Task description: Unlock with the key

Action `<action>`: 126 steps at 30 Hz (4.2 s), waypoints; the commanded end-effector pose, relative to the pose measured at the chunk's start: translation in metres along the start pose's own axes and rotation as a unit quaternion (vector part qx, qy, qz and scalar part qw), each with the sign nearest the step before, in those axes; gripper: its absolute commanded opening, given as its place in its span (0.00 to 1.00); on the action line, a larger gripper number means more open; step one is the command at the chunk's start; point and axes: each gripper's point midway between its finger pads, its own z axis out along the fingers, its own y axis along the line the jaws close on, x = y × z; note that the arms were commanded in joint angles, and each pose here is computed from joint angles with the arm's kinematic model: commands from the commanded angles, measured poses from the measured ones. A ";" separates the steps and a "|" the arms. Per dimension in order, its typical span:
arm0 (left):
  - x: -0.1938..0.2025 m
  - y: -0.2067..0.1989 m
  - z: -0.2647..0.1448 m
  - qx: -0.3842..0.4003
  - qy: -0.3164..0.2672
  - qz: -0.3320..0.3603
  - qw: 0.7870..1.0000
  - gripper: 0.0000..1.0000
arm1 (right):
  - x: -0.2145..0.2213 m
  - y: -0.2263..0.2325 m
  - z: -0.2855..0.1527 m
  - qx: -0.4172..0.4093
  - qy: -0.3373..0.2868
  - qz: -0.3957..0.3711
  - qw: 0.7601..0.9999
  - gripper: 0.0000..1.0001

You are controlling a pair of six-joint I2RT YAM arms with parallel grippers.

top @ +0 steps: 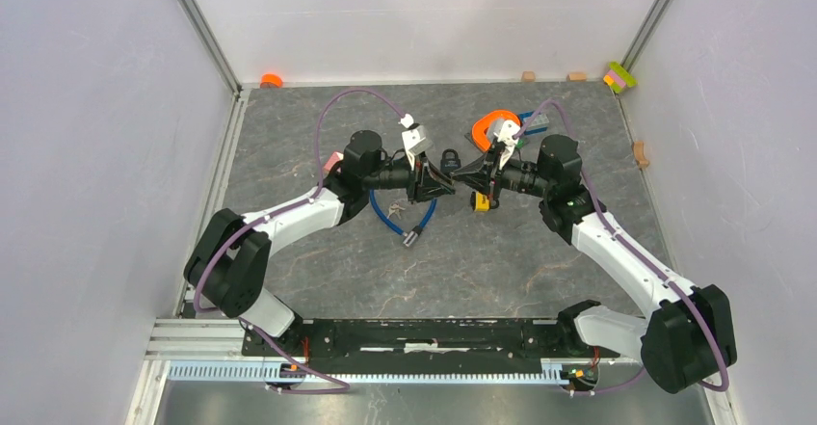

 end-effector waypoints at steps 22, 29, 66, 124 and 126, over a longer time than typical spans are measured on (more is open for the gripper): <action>-0.016 -0.021 -0.002 0.053 -0.015 0.034 0.998 0.02 | 0.002 -0.011 -0.008 0.028 -0.002 0.003 1.000 0.06; -0.014 -0.022 -0.012 0.039 0.017 0.071 0.997 0.02 | 0.013 -0.010 -0.015 0.023 0.023 -0.052 0.998 0.37; 0.011 -0.034 -0.012 0.051 0.058 0.084 0.993 0.02 | 0.032 0.020 -0.001 -0.084 0.032 -0.051 0.995 0.00; 0.034 -0.017 -0.034 0.005 0.164 0.130 0.978 0.02 | 0.066 -0.002 -0.018 -0.043 0.153 -0.108 0.981 0.44; 0.038 -0.012 -0.040 -0.013 0.189 0.131 0.973 0.02 | 0.064 -0.002 -0.020 -0.038 0.154 -0.117 0.980 0.54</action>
